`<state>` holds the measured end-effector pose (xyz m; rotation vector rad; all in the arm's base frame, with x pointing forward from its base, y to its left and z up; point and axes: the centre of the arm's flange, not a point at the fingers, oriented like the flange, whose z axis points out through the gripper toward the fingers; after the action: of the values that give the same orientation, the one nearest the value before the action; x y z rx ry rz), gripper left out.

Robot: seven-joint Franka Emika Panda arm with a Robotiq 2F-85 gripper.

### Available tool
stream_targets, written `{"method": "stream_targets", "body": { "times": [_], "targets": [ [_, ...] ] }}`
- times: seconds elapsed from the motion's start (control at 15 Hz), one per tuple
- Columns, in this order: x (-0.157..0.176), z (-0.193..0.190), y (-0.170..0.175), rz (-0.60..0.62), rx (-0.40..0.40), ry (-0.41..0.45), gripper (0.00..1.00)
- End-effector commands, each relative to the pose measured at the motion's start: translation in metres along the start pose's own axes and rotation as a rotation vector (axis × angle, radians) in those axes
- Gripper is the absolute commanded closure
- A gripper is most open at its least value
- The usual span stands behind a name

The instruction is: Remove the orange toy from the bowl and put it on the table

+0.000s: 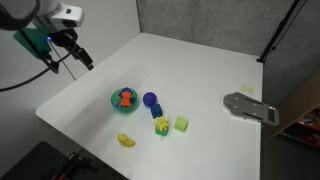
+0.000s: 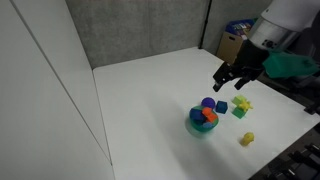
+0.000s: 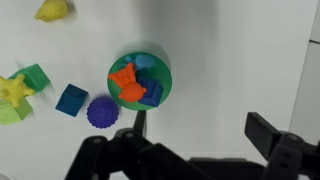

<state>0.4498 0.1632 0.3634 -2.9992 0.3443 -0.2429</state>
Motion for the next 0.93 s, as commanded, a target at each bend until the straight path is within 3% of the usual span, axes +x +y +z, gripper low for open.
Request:
{"method": "stream_targets", "body": {
  "times": [0.0,0.53,0.87],
  "targets": [
    [0.042,0.043,-0.013,0.005,0.008,-0.018,0.00],
    [0.072,0.127,0.001,0.060,-0.055,-0.083,0.00],
    [0.083,0.166,0.006,0.024,-0.091,-0.126,0.00]
  ]
}}
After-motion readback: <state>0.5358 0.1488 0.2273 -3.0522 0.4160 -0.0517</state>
